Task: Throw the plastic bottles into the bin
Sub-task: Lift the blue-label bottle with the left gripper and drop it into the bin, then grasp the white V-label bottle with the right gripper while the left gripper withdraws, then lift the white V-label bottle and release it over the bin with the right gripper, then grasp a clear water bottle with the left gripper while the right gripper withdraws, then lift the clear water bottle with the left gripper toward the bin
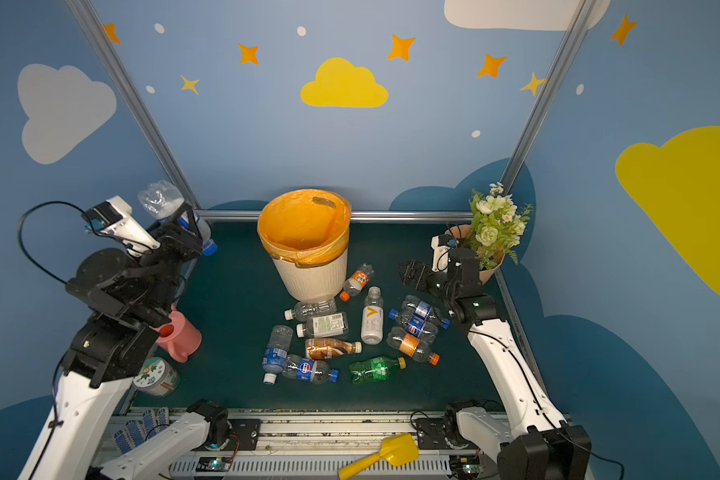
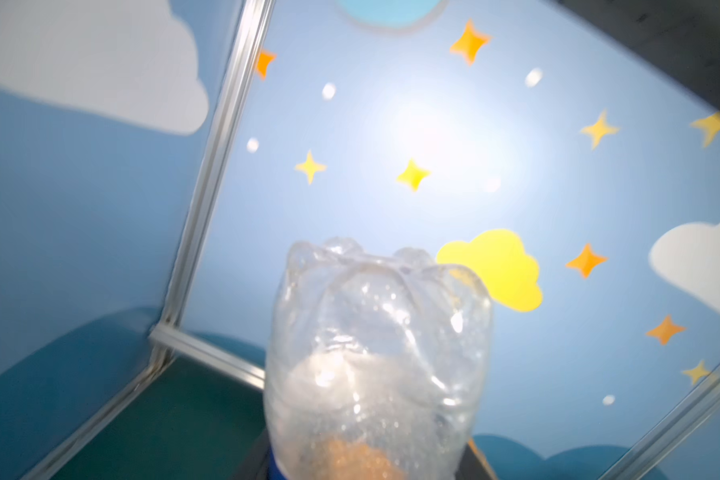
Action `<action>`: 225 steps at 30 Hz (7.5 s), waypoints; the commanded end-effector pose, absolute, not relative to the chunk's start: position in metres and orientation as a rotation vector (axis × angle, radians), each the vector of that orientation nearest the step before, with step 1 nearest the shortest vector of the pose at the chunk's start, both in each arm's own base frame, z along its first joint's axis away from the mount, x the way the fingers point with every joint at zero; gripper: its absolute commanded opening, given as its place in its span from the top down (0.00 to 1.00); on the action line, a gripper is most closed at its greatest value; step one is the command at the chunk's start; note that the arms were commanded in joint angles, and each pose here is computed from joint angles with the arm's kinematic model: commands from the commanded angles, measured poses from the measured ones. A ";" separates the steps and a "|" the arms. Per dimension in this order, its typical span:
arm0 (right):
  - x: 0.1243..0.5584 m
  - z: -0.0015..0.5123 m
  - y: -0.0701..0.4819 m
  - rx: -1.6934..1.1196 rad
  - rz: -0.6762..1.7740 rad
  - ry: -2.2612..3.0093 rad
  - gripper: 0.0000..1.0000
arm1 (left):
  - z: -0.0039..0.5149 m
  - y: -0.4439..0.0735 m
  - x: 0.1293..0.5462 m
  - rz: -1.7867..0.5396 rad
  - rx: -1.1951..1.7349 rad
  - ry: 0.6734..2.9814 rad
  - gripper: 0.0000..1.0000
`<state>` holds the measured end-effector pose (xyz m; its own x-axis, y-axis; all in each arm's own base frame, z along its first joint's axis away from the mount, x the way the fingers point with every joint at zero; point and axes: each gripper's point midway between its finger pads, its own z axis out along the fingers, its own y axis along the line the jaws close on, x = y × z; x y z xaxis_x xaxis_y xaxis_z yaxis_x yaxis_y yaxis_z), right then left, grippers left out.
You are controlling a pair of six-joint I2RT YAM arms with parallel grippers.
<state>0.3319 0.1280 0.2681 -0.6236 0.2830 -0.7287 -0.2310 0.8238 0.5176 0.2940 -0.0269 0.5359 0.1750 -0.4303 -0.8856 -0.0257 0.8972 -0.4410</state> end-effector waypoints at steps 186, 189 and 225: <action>0.339 0.294 0.137 -0.004 0.750 2.123 0.07 | 0.071 -0.112 0.209 0.046 -0.330 2.695 0.04; 0.338 0.290 0.139 0.004 0.760 2.133 0.07 | 0.063 -0.114 0.213 0.027 -0.323 2.710 0.07; 0.335 0.283 0.143 0.014 0.810 2.146 0.07 | 0.110 -0.077 0.231 -0.034 -0.500 2.468 0.40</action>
